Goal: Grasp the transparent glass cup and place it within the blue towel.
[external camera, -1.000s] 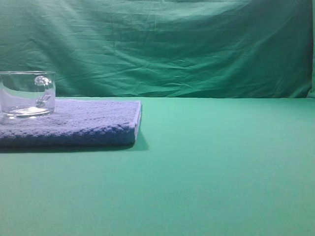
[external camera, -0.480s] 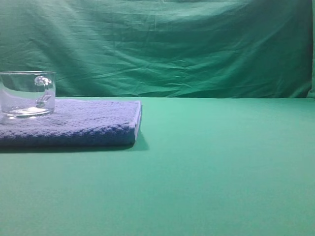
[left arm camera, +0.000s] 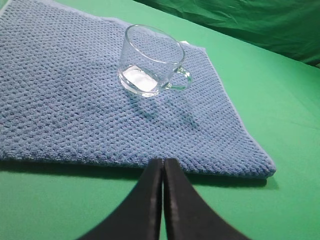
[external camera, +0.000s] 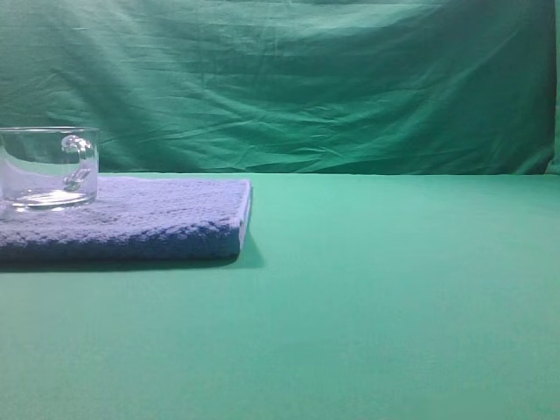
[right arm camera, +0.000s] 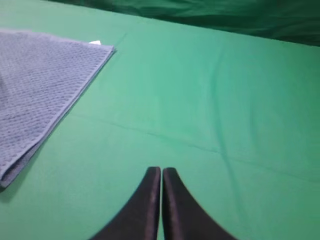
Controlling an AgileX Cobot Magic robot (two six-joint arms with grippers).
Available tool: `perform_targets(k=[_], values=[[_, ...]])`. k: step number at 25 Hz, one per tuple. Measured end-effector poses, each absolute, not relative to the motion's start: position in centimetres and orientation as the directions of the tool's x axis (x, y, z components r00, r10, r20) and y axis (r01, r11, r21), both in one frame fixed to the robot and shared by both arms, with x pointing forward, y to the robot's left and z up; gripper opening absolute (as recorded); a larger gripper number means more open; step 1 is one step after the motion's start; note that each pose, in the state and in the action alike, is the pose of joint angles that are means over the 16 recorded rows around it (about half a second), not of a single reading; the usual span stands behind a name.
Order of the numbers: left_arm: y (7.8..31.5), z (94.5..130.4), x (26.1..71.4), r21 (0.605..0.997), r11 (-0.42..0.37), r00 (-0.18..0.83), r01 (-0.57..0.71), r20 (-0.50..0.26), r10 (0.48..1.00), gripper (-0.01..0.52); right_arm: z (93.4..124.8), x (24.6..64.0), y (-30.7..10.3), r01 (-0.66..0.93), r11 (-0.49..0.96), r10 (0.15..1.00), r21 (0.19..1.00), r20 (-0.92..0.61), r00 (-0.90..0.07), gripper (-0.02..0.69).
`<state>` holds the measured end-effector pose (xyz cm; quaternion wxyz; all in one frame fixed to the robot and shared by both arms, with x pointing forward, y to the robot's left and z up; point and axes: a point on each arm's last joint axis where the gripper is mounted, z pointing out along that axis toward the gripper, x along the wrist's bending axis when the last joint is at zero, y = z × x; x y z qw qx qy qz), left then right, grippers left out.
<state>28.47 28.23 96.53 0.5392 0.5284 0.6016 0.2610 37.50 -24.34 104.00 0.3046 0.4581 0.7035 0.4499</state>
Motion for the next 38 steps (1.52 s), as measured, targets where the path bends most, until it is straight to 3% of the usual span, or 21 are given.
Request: perform_targets(k=[15, 28, 38], values=[[28.2, 96.5, 28.5, 0.884, 0.305, 0.140, 0.354, -0.373, 0.917, 0.000, 106.3, 32.2, -26.8, 0.088, 0.051, 0.940, 0.995, -0.018, -0.341, 0.000], [28.2, 96.5, 28.5, 0.884, 0.305, 0.140, 0.354, -0.373, 0.917, 0.000, 104.9, 31.2, -27.2, 0.199, 0.135, 0.938, 0.971, -0.060, -0.342, 0.000], [28.2, 96.5, 28.5, 0.884, 0.305, 0.140, 0.354, -0.373, 0.917, 0.000, 101.5, 29.4, -28.6, 0.185, 0.124, 0.975, 0.975, -0.085, -0.207, 0.000]])
